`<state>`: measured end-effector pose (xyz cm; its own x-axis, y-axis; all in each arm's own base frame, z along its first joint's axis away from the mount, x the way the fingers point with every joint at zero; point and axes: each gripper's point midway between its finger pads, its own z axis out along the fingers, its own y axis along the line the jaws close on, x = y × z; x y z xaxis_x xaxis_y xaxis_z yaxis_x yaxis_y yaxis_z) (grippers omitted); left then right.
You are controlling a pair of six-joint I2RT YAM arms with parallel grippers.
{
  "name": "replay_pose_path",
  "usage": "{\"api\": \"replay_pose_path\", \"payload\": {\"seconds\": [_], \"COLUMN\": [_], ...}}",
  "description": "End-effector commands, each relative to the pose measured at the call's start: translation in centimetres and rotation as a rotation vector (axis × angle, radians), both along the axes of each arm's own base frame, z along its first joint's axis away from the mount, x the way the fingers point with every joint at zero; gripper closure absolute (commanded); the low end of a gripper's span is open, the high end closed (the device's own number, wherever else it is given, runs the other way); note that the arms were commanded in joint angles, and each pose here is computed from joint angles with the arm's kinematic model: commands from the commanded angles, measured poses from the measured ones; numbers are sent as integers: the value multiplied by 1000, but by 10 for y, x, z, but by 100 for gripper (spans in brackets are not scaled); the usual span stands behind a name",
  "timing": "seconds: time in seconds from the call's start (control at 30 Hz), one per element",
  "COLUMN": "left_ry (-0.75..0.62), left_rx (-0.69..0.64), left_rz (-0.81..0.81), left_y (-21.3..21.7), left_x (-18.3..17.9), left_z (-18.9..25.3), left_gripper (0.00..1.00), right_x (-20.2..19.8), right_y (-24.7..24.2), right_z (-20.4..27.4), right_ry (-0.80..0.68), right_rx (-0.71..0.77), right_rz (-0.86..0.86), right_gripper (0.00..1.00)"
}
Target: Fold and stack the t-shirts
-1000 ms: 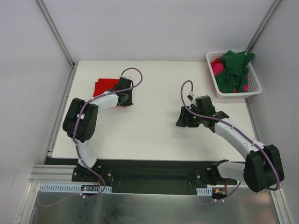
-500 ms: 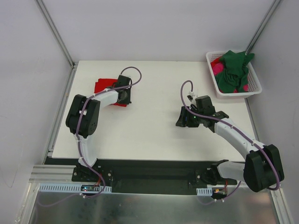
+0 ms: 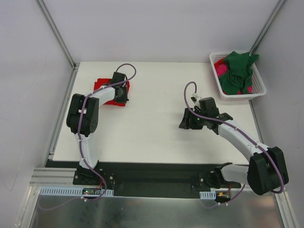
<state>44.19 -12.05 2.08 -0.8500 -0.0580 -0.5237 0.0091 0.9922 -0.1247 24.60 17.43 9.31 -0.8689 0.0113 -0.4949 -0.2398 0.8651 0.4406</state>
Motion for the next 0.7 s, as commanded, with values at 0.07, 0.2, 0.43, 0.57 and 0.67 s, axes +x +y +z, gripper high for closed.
{"api": "replay_pose_path", "payload": {"seconds": [0.07, 0.2, 0.43, 0.57, 0.67], "left_ry": [73, 103, 140, 146, 156], "left_rx": [-61, -92, -100, -107, -107], "left_rz": [35, 61, 87, 102, 109], "left_y": [11, 24, 49, 62, 71], "left_x": [8, 14, 21, 26, 33], "left_z": [3, 5, 7, 8, 4], "left_gripper": [100, 100, 100, 100, 100], "right_x": [5, 5, 6, 6, 6], "right_y": [-1, -2, -2, -2, -2], "right_z": [1, 1, 1, 0, 1], "right_ry": [-20, -17, -20, -18, -16], "right_rx": [3, 3, 7, 7, 8], "right_rz": [5, 4, 1, 2, 5], "right_gripper": [45, 45, 45, 45, 45]}}
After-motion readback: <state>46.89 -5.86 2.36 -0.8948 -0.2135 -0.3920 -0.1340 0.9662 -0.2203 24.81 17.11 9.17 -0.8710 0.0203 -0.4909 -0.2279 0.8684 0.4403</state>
